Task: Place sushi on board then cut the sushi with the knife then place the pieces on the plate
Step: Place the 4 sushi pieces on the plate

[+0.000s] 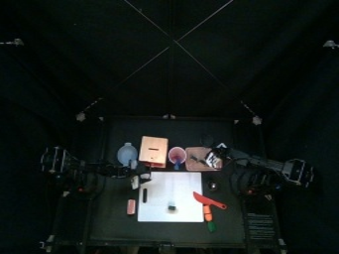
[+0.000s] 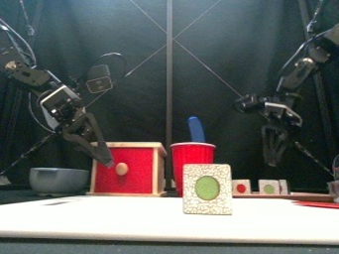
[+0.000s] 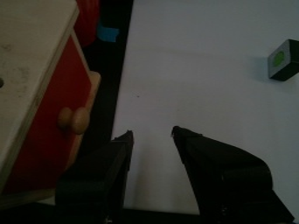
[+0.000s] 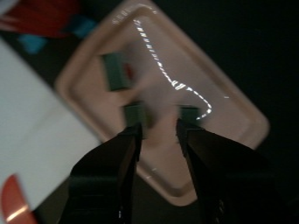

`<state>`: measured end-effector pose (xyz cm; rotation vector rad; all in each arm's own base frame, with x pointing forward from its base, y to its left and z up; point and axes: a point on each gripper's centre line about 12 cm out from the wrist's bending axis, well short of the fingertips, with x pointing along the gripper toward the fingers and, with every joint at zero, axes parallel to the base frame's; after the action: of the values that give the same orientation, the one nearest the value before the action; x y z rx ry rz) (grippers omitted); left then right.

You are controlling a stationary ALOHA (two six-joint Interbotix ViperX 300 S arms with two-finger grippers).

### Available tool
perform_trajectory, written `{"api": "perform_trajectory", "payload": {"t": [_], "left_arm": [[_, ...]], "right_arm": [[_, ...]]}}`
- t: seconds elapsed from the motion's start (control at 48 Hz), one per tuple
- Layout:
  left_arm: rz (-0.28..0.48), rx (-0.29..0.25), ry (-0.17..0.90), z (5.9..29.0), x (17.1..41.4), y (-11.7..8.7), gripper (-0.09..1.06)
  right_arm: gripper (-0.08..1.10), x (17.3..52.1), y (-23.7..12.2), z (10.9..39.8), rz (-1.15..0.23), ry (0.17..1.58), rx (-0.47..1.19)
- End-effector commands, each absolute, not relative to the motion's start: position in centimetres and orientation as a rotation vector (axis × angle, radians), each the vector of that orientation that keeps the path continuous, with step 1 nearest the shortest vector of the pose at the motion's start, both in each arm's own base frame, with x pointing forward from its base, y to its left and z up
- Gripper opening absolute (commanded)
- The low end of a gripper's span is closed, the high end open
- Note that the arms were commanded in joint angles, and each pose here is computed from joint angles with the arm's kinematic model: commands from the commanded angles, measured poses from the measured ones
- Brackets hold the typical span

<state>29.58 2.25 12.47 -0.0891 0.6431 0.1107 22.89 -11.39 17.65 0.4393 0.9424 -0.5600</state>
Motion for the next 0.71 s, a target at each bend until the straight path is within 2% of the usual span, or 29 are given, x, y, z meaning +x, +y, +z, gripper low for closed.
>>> {"api": "perform_trajectory", "payload": {"t": [0.021, 0.271, 0.542, 0.708], "left_arm": [[0.114, -0.092, 0.612, 13.3, 30.3, 2.4, 0.8], [0.112, -0.093, 0.609, 13.3, 30.4, 2.3, 0.8], [0.113, -0.1, 0.603, 13.5, 30.6, 2.3, 0.8], [0.119, -0.111, 0.604, 13.5, 30.5, 2.3, 0.8]], "right_arm": [[0.76, 25.6, -7.6, 20.0, -0.407, 0.876, 0.417], [0.76, 30.6, 0.8, 21.8, -0.102, 0.738, 0.357], [0.76, 35.0, 5.1, 20.2, 0.001, 0.783, 0.329], [0.86, 37.4, 7.3, 18.2, 0.032, 0.858, 0.3]]}}
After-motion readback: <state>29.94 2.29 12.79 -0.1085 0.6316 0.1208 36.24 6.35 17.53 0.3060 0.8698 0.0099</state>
